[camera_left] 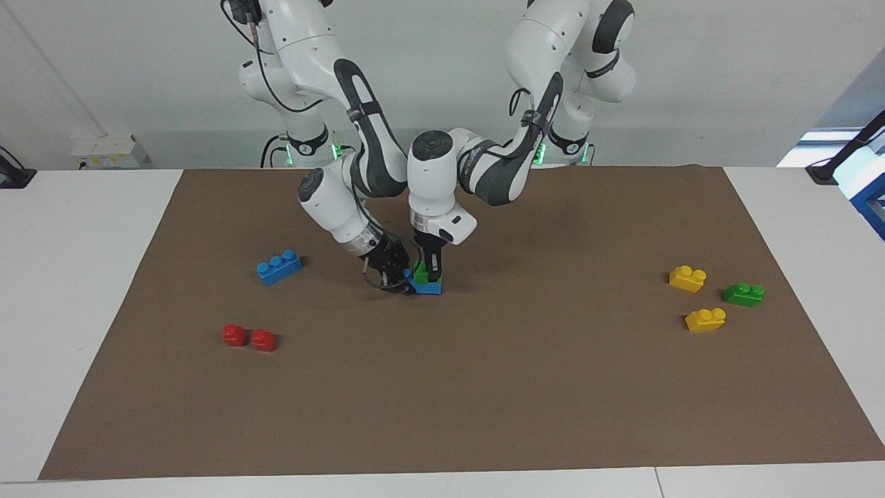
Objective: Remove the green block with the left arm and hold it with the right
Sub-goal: 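Close the left gripper on the green brick while the right gripper holds blue, then pull the green brick away with the left gripper while the right gripper withdraws blue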
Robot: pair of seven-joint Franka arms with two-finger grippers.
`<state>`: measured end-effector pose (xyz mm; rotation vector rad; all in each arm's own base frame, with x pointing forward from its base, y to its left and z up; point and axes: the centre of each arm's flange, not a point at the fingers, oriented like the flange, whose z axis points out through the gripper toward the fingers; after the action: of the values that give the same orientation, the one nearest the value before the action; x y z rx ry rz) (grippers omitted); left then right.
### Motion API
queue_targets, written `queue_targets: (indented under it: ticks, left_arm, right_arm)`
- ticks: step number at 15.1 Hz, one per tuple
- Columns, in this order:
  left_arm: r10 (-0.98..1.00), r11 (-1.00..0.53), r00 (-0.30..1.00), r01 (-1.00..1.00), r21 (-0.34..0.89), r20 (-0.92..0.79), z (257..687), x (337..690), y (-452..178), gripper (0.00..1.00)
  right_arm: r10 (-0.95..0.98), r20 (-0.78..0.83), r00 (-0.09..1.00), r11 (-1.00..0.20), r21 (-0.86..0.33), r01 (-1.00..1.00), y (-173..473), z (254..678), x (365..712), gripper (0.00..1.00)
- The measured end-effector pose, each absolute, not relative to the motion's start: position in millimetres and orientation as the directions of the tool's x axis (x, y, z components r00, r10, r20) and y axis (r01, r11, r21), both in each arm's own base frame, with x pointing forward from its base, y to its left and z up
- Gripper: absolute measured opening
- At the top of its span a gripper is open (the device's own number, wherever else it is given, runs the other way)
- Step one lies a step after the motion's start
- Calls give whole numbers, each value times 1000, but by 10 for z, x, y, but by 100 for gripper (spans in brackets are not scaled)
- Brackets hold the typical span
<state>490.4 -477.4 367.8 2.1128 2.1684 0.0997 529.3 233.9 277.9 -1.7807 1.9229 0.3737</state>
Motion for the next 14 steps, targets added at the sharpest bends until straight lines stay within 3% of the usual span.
queue_targets:
  ticks: [6, 14]
  left_arm:
    - [995, 82, -72, 980, 179, -66, 4498, 5029, -4480, 36]
    - [998, -55, 52, 995, 77, 34, 4893, 5155, -3782, 36]
  right_arm:
    - [-856, -516, -40, 112, -108, -988, 2332, 2676, 5259, 35]
    - [-855, -519, -19, 91, -114, -989, 2187, 2676, 5315, 35]
